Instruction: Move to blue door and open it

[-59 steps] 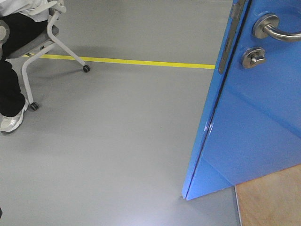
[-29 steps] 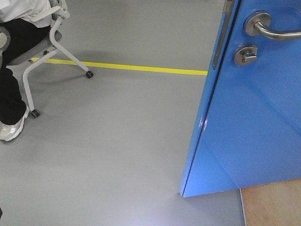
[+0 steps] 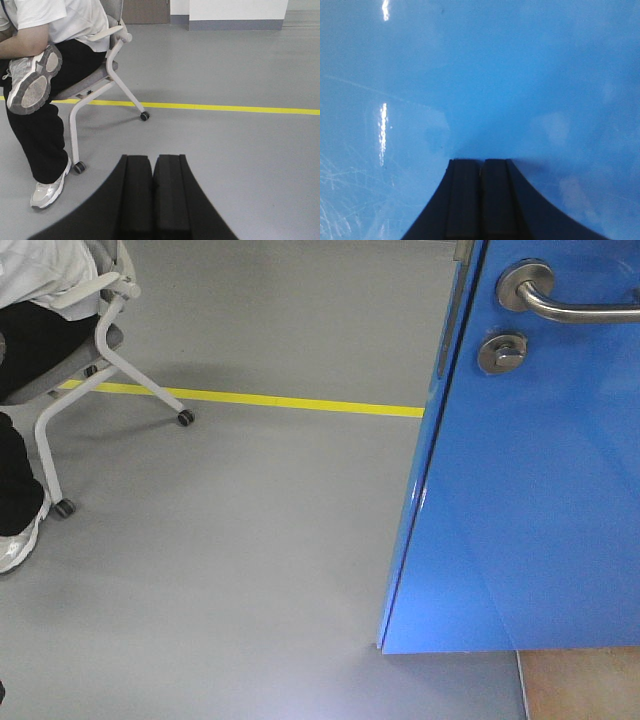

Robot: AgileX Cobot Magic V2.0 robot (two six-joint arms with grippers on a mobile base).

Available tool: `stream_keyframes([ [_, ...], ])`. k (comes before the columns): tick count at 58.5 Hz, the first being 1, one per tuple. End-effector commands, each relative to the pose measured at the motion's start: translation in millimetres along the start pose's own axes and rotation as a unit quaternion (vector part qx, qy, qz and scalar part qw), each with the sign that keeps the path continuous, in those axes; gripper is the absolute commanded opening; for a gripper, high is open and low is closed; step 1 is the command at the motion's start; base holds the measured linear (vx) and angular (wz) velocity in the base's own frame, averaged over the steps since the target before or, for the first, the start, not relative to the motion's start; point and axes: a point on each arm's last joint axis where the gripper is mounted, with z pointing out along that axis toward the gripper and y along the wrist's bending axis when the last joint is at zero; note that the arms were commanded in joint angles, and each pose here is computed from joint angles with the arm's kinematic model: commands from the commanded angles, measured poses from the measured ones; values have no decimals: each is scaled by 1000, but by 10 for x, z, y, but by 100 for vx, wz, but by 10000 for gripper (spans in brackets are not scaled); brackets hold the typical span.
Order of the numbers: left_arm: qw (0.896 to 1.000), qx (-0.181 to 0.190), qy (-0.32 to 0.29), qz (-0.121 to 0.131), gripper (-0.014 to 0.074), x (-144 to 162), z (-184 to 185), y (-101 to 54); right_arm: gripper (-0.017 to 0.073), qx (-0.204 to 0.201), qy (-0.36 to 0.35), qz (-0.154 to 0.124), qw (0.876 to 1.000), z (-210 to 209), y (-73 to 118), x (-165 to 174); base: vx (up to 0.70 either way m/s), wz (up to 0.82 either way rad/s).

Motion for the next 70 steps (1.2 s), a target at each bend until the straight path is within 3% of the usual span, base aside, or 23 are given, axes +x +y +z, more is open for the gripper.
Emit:
stream_keyframes([
  [1,998,2,-64,-2,71,-179,-54,-1,-4,-32,-24,-3,999,-88,197,-30,26,0],
  [70,998,2,-64,-2,71,-179,-54,-1,-4,-28,-24,-3,999,-65,174,-35,22,-2],
])
